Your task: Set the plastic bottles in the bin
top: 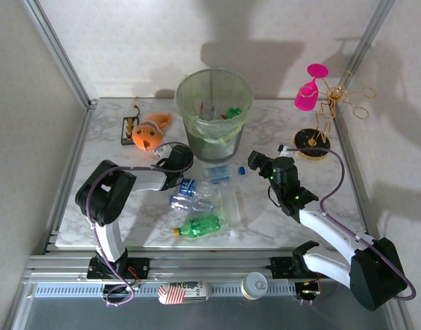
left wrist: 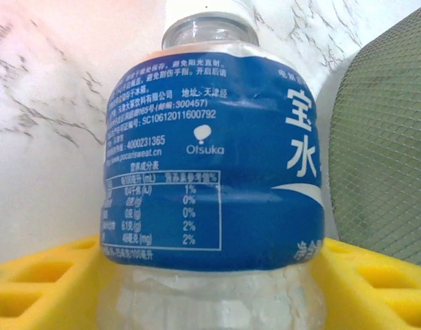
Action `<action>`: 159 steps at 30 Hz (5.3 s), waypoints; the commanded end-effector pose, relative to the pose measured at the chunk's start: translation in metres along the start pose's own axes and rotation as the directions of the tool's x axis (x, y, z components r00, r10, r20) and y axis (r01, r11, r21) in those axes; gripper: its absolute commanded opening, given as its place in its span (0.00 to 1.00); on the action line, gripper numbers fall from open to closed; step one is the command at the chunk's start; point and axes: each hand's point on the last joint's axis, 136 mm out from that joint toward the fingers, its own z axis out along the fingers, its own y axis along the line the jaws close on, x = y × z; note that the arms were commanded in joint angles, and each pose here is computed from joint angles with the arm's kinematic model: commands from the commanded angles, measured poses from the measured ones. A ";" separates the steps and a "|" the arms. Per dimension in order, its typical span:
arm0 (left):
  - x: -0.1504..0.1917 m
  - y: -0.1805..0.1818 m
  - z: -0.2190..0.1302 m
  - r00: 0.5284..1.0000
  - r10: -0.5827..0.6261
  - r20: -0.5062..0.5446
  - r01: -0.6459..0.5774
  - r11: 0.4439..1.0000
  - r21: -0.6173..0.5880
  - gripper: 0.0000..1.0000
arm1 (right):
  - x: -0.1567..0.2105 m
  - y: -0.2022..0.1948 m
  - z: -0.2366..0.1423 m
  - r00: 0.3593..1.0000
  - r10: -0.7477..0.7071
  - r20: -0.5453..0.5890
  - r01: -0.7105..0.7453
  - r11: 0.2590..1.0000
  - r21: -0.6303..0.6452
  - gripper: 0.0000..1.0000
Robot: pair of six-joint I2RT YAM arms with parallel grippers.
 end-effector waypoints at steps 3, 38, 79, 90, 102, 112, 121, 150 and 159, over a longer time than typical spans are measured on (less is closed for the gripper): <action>-0.022 0.004 -0.015 0.998 -0.009 0.065 0.009 1.000 0.012 0.57 | -0.001 0.000 -0.001 0.999 0.031 0.006 -0.031 0.999 -0.011 0.99; -0.196 -0.106 -0.261 0.860 -0.065 0.507 -0.220 0.848 0.482 0.47 | 0.030 0.033 0.025 0.990 0.075 -0.116 -0.095 0.979 -0.181 0.99; -0.143 -0.305 -0.139 0.909 0.295 0.295 -0.414 0.728 0.547 0.95 | 0.043 0.008 -0.009 0.989 0.092 -0.115 -0.110 0.980 -0.164 0.99; -0.175 -0.252 -0.231 0.903 0.063 0.425 -0.341 0.707 0.620 0.99 | 0.069 0.021 0.002 0.967 0.083 -0.240 -0.136 0.968 -0.213 0.99; -0.143 -0.090 -0.214 0.894 -0.160 0.419 -0.091 0.851 0.517 1.00 | 0.116 0.039 0.003 0.913 -0.006 -0.408 -0.095 0.970 -0.226 0.99; -0.069 -0.012 -0.156 0.946 -0.243 0.216 0.125 0.886 0.447 1.00 | 0.151 0.053 0.012 0.842 -0.111 -0.528 0.006 0.981 -0.196 0.99; -0.055 0.001 -0.140 0.952 -0.237 0.192 0.141 0.901 0.411 1.00 | 0.170 0.061 0.010 0.788 -0.198 -0.584 0.112 0.977 -0.180 0.97; -0.049 0.004 -0.131 0.959 -0.237 0.158 0.159 0.905 0.394 1.00 | 0.204 0.034 0.010 0.754 -0.170 -0.634 0.153 0.985 -0.082 0.78; -0.049 0.006 -0.133 0.958 -0.241 0.157 0.164 0.905 0.391 1.00 | 0.205 0.020 0.012 0.759 -0.170 -0.628 0.195 0.980 -0.030 0.70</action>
